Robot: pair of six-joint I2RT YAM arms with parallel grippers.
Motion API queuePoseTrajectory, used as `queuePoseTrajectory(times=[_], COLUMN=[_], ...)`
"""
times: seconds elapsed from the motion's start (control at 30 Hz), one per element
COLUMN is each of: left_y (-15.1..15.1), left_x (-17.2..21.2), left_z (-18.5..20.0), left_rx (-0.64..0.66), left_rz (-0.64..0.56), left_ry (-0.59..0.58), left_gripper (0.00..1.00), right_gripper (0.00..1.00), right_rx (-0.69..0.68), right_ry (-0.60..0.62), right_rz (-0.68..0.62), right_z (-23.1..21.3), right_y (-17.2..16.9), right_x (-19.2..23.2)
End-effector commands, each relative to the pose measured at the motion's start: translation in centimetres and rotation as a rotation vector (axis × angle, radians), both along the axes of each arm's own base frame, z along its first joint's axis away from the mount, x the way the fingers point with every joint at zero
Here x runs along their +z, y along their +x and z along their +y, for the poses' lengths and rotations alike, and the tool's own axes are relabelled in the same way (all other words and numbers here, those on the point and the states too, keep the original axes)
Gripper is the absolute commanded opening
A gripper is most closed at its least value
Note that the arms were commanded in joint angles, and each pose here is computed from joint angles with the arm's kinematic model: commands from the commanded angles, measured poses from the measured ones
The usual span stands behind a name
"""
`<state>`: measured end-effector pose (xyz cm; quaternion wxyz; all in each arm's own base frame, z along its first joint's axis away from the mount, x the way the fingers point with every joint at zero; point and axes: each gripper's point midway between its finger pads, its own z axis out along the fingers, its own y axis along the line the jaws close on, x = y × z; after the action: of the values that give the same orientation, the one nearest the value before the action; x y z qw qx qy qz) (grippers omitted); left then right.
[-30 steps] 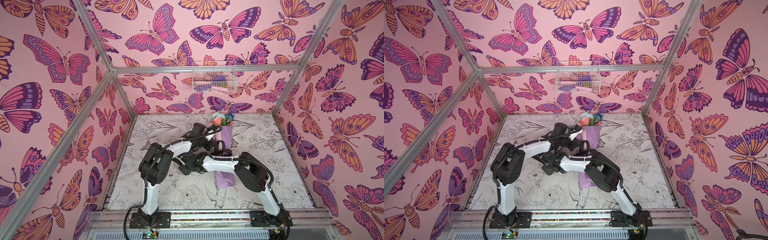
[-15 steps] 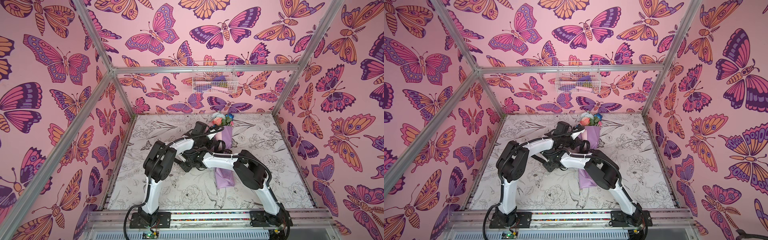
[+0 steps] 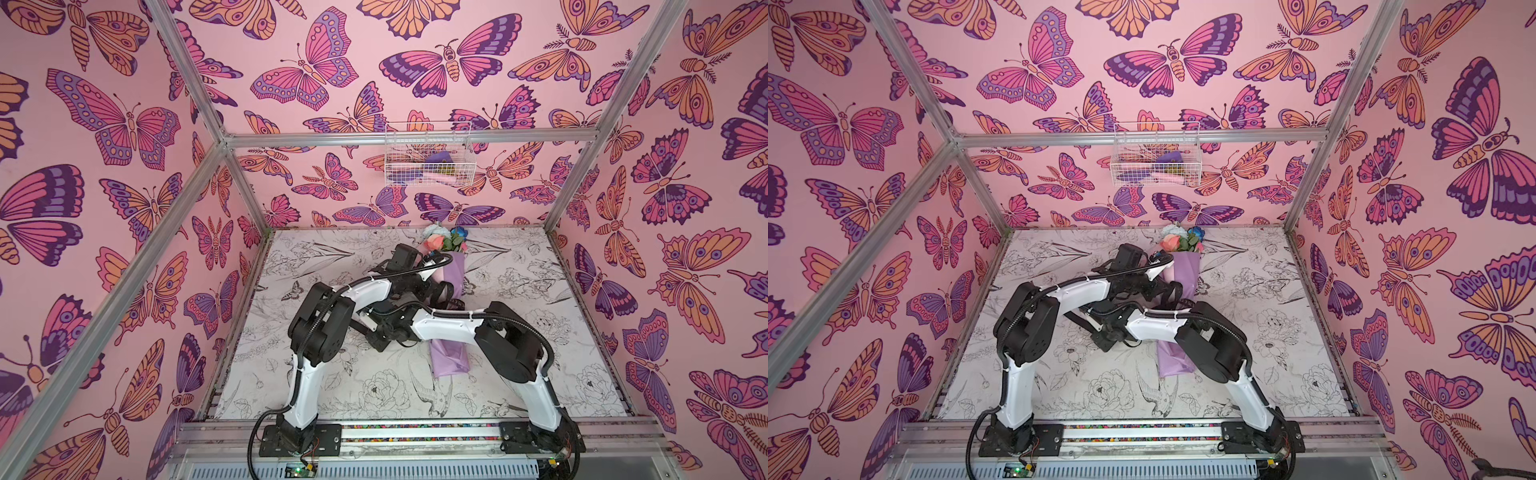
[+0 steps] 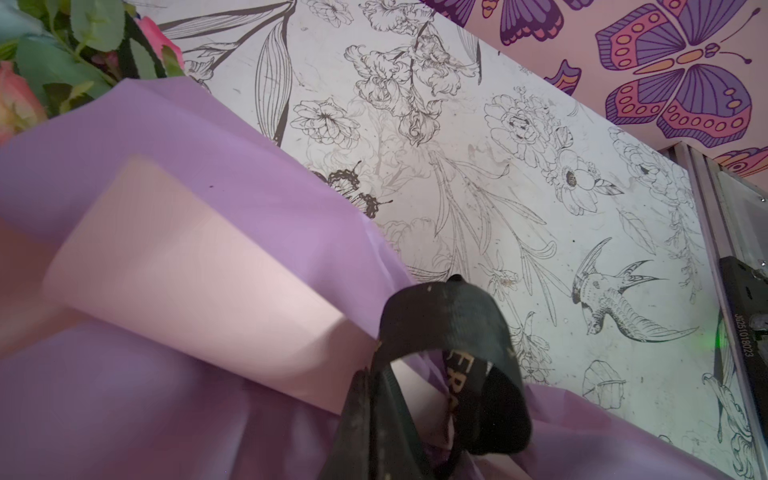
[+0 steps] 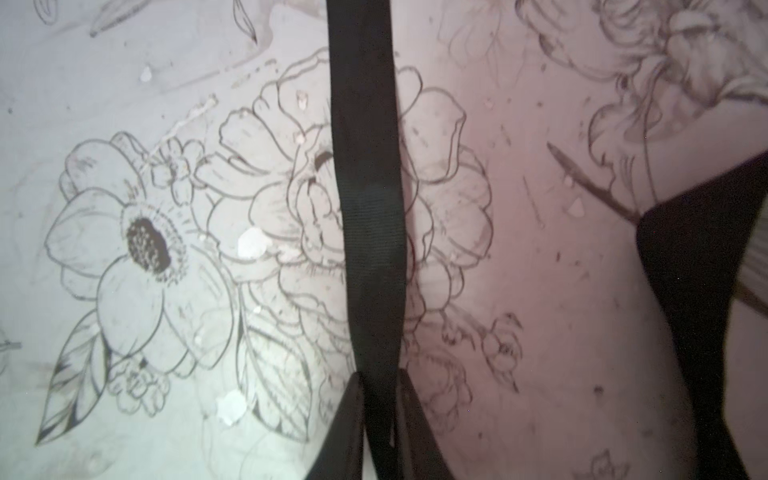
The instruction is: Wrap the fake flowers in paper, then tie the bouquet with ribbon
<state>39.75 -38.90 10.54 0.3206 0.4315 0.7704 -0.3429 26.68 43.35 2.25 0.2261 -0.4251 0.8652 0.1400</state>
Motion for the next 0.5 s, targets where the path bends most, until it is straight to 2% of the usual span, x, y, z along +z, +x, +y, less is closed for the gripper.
queuePoseTrajectory(times=[0.0, 0.03, 0.47], left_y=[0.7, 0.8, 1.1], left_x=[-0.7, -0.5, 1.8], left_z=[2.2, 2.3, 3.8], left_rx=[0.032, 0.037, 0.092], left_rz=[0.005, 0.000, -0.057], left_ry=[0.027, 0.027, -0.020], left_gripper=[0.00, 0.00, 0.00], right_gripper=[0.07, 0.00, 0.00], right_rx=[-0.055, -0.069, -0.190], right_ry=[0.014, 0.025, 0.196], right_rz=[-0.024, -0.038, -0.158], right_z=[-2.4, -2.8, -7.2], right_y=[0.2, 0.1, -0.9], right_x=[3.5, 4.2, 12.4])
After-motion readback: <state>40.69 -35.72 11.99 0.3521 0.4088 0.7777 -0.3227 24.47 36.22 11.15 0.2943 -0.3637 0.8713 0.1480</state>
